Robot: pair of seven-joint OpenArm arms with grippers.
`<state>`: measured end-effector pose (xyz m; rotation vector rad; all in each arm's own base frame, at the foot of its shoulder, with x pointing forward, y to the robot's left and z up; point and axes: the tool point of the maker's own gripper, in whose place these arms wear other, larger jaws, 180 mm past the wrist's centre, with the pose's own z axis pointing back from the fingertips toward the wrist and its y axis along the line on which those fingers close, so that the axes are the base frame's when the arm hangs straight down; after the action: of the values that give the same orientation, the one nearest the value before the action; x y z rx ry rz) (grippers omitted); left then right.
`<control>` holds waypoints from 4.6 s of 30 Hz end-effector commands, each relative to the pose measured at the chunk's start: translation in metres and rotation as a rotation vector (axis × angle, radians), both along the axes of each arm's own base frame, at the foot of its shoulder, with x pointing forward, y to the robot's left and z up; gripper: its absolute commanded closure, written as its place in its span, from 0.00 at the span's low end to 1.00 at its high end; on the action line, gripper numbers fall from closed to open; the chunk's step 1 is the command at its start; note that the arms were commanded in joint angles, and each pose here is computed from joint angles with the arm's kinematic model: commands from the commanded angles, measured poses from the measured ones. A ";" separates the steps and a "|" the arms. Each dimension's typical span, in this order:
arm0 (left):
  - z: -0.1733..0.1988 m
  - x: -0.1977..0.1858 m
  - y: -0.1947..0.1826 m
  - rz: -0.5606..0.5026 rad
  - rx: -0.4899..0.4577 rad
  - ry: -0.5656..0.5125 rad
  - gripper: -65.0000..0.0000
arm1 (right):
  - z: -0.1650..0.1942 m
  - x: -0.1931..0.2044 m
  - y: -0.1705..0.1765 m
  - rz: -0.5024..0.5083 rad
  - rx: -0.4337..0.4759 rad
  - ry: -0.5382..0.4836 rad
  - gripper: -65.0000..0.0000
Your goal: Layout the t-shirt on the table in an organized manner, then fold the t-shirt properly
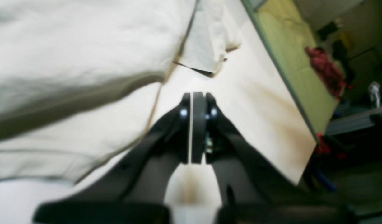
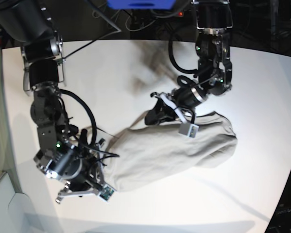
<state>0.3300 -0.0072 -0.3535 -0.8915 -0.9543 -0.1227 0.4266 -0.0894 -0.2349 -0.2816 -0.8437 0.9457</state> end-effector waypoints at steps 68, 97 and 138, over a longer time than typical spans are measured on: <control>-0.062 0.027 0.046 0.729 0.104 0.545 1.00 | -0.022 -0.017 -0.066 -0.313 0.243 0.061 0.71; -0.077 -0.086 0.315 1.078 0.189 0.710 1.00 | -0.033 -0.017 -0.022 -0.231 0.279 0.108 0.71; -0.087 -0.110 0.367 1.038 0.306 0.719 1.00 | -0.149 0.008 0.004 -0.088 0.489 0.266 0.71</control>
<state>0.2325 0.3539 -0.4355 -0.0809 -0.6353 0.8497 0.4200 -0.0862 -0.4032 0.2227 -0.7183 0.6568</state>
